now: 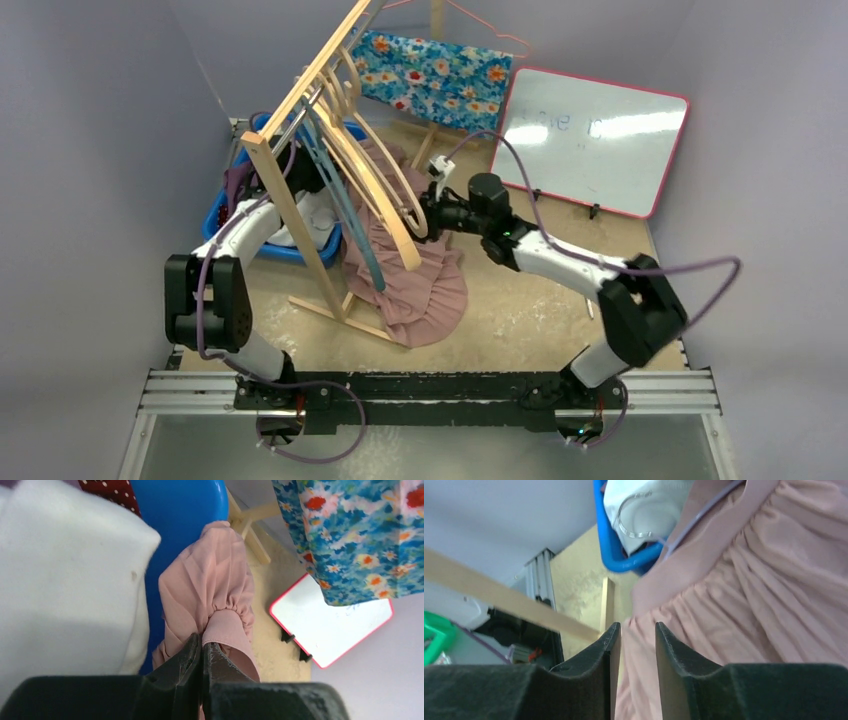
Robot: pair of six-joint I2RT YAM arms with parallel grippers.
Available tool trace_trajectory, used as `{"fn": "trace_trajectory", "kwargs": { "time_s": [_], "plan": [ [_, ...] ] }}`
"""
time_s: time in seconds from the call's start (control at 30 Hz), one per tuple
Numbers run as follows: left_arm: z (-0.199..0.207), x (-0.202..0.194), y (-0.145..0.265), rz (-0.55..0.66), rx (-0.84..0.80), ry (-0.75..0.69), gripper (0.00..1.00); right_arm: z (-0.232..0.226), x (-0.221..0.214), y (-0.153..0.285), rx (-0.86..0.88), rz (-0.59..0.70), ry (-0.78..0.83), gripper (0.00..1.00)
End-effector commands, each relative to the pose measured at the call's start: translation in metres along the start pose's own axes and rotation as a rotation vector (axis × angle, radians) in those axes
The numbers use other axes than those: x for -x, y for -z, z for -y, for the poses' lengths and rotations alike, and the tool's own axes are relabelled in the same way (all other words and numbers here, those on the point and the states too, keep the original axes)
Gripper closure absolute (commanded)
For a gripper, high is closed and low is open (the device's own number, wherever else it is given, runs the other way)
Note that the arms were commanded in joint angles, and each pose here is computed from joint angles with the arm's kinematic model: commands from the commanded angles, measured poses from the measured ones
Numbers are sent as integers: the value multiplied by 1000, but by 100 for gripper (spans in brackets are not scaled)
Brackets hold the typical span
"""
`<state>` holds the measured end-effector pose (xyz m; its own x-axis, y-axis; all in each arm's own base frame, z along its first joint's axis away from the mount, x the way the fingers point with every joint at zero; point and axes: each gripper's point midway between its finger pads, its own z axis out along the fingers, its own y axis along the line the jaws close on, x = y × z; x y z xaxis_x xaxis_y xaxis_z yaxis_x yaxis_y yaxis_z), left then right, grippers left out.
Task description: Remove the skirt from the hanger
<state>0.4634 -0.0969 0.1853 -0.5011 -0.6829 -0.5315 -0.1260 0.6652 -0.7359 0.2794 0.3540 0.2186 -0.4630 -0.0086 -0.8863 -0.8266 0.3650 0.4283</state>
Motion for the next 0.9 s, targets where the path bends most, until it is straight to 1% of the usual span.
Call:
{"fn": "trace_trajectory", "kwargs": {
  "time_s": [0.0, 0.1, 0.2, 0.27, 0.33, 0.43, 0.6, 0.77, 0.87],
  "plan": [
    [41, 0, 24, 1, -152, 8, 100, -22, 61, -43, 182, 167, -52, 65],
    [42, -10, 30, -20, -163, 6, 100, -1, 63, -75, 147, 161, -159, 59],
    [44, -12, 36, -19, -170, 2, 100, 13, 64, -97, 140, 180, -234, 59],
    [44, -12, 38, -23, -165, -9, 100, 21, 63, -109, 116, 179, -264, 62],
    [44, -11, 40, -24, -154, -26, 100, 27, 62, -120, 100, 171, -273, 67],
    [44, -11, 41, -25, -156, -34, 100, 33, 54, -130, 85, 151, -289, 68],
    [44, -13, 41, -31, -163, -33, 100, 38, 40, -148, 69, 121, -300, 63],
    [45, -15, 42, -34, -174, -27, 100, 41, 24, -166, 46, 89, -314, 60],
    [45, -15, 43, -32, -176, -28, 100, 51, 17, -171, -7, 83, -324, 59]
  ]
}}
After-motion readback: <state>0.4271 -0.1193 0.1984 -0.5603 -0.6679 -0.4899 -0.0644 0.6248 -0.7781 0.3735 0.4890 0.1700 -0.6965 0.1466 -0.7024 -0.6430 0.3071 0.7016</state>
